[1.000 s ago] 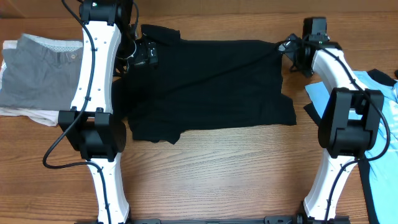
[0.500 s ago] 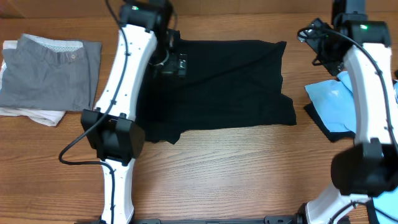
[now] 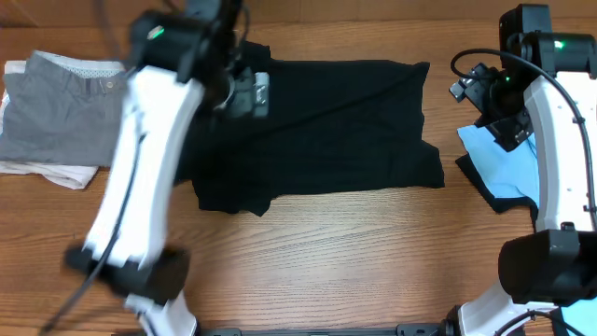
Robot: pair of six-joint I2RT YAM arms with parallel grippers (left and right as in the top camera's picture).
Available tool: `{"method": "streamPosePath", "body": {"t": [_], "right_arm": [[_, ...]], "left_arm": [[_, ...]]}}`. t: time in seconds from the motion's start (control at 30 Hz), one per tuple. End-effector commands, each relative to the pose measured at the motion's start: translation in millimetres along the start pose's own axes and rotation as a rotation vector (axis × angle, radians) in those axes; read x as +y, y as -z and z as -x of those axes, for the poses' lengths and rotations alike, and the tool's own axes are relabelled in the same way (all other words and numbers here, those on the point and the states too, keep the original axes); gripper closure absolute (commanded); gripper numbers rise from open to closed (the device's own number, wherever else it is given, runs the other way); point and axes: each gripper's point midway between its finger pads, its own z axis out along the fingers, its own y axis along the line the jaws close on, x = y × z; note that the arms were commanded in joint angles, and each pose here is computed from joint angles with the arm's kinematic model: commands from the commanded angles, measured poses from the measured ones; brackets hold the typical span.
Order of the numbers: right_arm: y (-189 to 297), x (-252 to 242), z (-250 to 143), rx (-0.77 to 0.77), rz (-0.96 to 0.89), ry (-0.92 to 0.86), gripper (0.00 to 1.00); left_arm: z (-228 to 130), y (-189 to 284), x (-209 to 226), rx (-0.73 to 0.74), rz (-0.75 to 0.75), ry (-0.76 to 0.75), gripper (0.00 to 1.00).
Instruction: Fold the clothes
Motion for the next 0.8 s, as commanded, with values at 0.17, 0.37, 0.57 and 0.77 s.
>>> {"method": "streamPosePath", "body": {"t": [0.17, 0.37, 0.57, 0.77], "right_arm": [[7.3, -15.4, -48.7, -0.043, -0.013, 0.085, 0.00], [-48.9, -6.3, -76.6, 0.088, 0.047, 0.110, 0.00], [-90.1, -15.8, -87.2, 0.128, 0.052, 0.090, 0.00], [-101.1, -20.3, -89.8, 0.130, 0.043, 0.088, 0.00]], "left_arm": [[-89.0, -16.6, 33.7, 0.178, 0.078, 0.175, 0.02], [-113.6, -82.1, 23.7, 0.316, 0.018, 0.194, 0.07], [-123.9, -139.3, 23.4, 0.349, 0.003, 0.229, 0.09], [-156.4, -187.6, 37.0, 0.474, 0.118, 0.435, 0.08]]}}
